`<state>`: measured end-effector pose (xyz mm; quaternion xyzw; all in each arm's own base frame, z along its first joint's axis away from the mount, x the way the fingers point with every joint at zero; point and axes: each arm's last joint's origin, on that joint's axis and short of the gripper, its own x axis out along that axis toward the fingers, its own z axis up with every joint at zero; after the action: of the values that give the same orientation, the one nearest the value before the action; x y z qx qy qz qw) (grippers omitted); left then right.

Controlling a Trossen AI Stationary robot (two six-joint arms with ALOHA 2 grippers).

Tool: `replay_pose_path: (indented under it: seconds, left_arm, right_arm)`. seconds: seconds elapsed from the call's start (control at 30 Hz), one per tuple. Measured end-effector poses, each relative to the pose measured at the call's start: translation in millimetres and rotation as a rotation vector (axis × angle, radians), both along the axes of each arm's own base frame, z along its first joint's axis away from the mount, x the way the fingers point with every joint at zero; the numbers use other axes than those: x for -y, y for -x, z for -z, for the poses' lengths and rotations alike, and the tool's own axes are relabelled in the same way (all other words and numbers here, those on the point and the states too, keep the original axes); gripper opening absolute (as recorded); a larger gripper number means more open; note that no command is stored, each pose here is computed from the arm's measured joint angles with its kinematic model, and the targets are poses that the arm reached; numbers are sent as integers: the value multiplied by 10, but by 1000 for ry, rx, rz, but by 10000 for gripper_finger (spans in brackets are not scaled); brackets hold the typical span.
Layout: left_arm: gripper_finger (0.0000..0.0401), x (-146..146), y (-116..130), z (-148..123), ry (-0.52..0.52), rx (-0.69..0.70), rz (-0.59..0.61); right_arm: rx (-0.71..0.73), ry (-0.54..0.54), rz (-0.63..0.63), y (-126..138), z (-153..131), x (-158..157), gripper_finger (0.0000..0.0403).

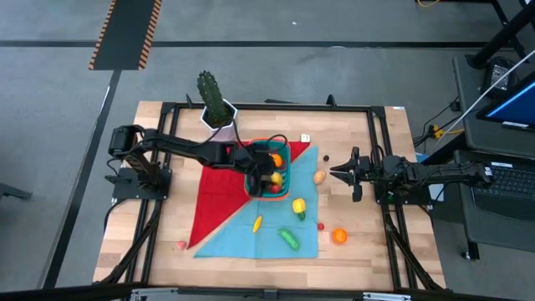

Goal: Pick and placing Produce into tupperware
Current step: Put the apricot into the basket

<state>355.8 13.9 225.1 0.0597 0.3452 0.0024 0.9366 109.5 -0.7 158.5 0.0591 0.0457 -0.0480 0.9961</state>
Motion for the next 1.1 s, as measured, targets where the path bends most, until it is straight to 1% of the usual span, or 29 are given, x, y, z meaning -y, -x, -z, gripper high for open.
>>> replay_pose_path:
  seconds: [0.07, 0.17, 0.33, 0.4, 0.5, 0.6, 0.73, 0.87, 0.97, 1.1]
  left_arm:
    - [253, 4, 5, -10, -20, 2, -56]
    - [253, 47, 7, -72, -59, 39, -89]
    - [253, 193, 96, -228, -46, 68, -65]
    - [253, 261, 181, -293, -30, 50, -66]
    - [253, 415, 302, -383, -37, 35, -84]
    - [253, 610, 444, -447, -82, 14, -129]
    - [254, 877, 672, -504, -135, -6, -212]
    - [254, 1135, 901, -545, -91, -21, -225]
    - [254, 1315, 1029, -537, -29, -36, -222]
    - [254, 1508, 1168, -518, 17, -57, -200]
  right_arm:
    - [-1, 0, 0, 0, 1, 0, 73]
    - [-6, 2, -1, 0, 5, -1, 73]
    - [1, 2, -3, 0, -1, -1, 73]
    - [4, 4, -3, 0, -4, -1, 73]
    - [5, 17, -4, -1, -7, -1, 73]
    - [6, 50, -8, -1, -10, -2, 73]
    - [6, 58, -9, -1, -10, -2, 73]
    - [5, 64, -9, -1, -10, -2, 73]
    - [1, 105, -13, -1, -10, -2, 73]
    - [-3, 146, -17, -1, -10, -2, 73]
